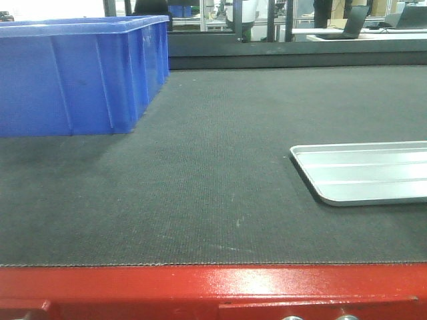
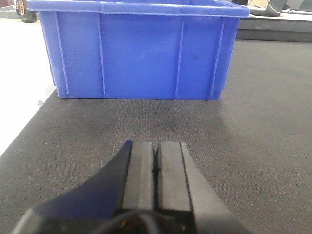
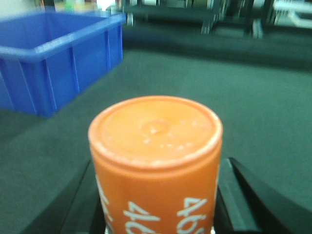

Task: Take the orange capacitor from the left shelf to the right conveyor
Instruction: 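Move the right gripper with the cylinder over the metal tray, then lower the cylinder onto the tray and open the right gripper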

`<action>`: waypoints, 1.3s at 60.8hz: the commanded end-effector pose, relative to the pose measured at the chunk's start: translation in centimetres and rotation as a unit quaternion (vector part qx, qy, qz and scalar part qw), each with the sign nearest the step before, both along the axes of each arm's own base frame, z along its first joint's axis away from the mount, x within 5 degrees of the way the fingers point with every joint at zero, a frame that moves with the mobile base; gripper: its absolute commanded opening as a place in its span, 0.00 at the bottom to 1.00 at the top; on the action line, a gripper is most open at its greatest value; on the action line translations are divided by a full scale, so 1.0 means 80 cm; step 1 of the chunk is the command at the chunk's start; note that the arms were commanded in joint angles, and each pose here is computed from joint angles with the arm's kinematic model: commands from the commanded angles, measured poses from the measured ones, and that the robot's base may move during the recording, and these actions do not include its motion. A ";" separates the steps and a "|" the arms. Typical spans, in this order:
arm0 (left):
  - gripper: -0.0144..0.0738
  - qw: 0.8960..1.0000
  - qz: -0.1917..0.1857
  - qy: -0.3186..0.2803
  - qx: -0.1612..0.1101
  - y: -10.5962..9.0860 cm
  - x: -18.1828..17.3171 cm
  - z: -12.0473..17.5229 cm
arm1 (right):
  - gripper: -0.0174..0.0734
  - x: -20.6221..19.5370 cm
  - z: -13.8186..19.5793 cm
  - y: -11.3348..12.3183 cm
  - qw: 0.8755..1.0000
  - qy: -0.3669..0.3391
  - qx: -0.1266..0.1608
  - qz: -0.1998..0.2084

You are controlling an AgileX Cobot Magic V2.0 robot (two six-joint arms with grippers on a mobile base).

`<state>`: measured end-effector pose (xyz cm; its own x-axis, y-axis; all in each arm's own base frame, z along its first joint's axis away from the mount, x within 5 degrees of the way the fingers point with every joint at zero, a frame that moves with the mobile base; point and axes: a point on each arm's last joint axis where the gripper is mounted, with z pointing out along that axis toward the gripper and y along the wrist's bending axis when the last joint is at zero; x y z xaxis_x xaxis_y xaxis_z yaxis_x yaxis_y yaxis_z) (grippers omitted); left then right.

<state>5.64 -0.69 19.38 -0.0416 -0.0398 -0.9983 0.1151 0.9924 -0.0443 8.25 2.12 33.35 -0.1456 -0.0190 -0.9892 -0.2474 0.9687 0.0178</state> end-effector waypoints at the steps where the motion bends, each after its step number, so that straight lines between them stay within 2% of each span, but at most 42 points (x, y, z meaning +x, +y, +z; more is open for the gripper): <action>1: 0.02 0.999 0.003 -0.049 -0.008 0.001 -0.001 0.012 | 0.30 0.030 0.031 0.008 0.998 -0.054 0.008 0.001; 13: 0.02 0.999 0.003 -0.049 -0.008 0.001 -0.001 0.012 | 0.30 0.107 0.020 0.031 0.999 -0.052 0.008 0.009; 25: 0.02 0.999 0.003 -0.049 -0.008 0.001 -0.001 0.012 | 0.30 0.157 -0.029 0.038 0.999 -0.050 0.009 0.001; 36: 0.02 0.999 0.003 -0.049 -0.008 0.001 -0.001 0.012 | 0.30 0.169 -0.067 0.014 0.995 -0.093 0.016 -0.040; 48: 0.02 0.999 0.003 -0.049 -0.008 0.001 -0.001 0.012 | 0.30 0.176 -0.114 0.001 0.996 -0.069 0.009 -0.061; 62: 0.02 0.999 0.003 -0.049 -0.008 0.001 -0.001 0.012 | 0.30 0.194 -0.163 0.005 0.997 -0.057 0.010 -0.048; 73: 0.02 0.999 0.003 -0.049 -0.008 0.001 -0.001 0.012 | 0.30 0.209 -0.194 0.009 0.996 -0.078 0.019 -0.033; 79: 0.02 0.999 0.003 -0.049 -0.008 0.001 -0.001 0.012 | 0.30 0.214 -0.211 0.010 0.997 -0.070 0.010 -0.032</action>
